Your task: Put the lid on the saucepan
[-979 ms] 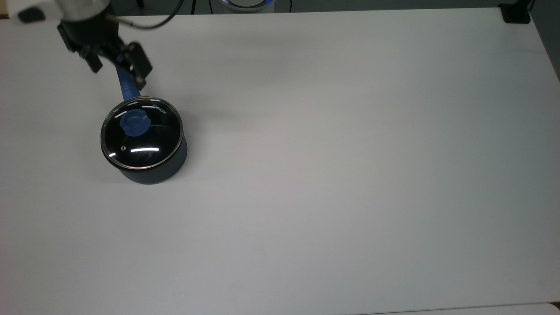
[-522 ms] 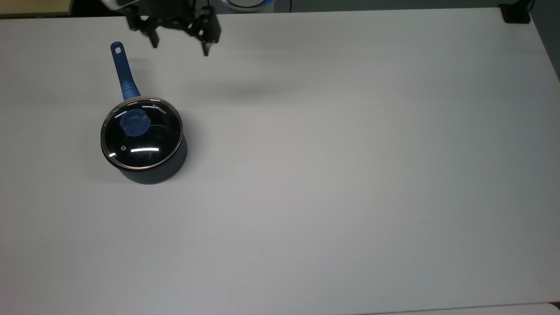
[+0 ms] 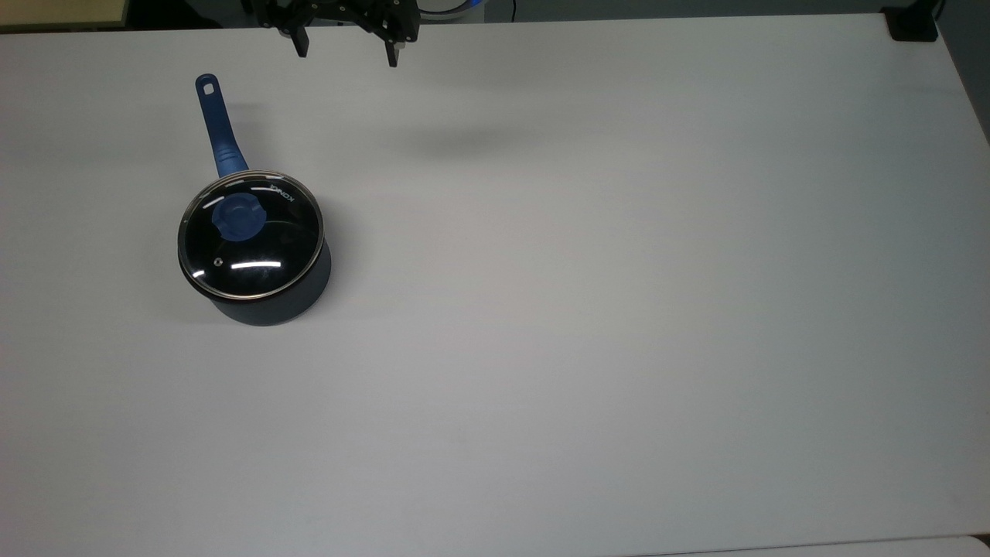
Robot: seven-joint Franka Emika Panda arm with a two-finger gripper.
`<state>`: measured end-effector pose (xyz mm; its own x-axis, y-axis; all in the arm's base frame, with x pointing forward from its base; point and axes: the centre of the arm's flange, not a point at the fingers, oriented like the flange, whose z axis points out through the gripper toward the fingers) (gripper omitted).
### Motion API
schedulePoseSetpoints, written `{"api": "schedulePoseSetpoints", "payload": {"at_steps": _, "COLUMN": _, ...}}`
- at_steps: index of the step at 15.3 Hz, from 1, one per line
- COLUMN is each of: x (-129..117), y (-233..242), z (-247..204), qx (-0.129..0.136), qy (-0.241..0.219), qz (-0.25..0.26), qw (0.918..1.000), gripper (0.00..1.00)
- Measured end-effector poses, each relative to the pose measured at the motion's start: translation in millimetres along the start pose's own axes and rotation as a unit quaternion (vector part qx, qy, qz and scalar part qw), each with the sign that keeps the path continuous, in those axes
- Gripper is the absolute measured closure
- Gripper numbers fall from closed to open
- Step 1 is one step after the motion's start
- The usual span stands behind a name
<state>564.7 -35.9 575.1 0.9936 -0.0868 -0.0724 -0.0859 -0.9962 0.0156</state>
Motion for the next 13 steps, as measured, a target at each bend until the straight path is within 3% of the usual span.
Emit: {"api": "schedulePoseSetpoints", "payload": {"at_steps": 13, "x": 0, "y": 28, "z": 1, "qx": 0.003, "qy": -0.001, "qz": -0.015, "qw": 0.9999, "gripper": 0.0}}
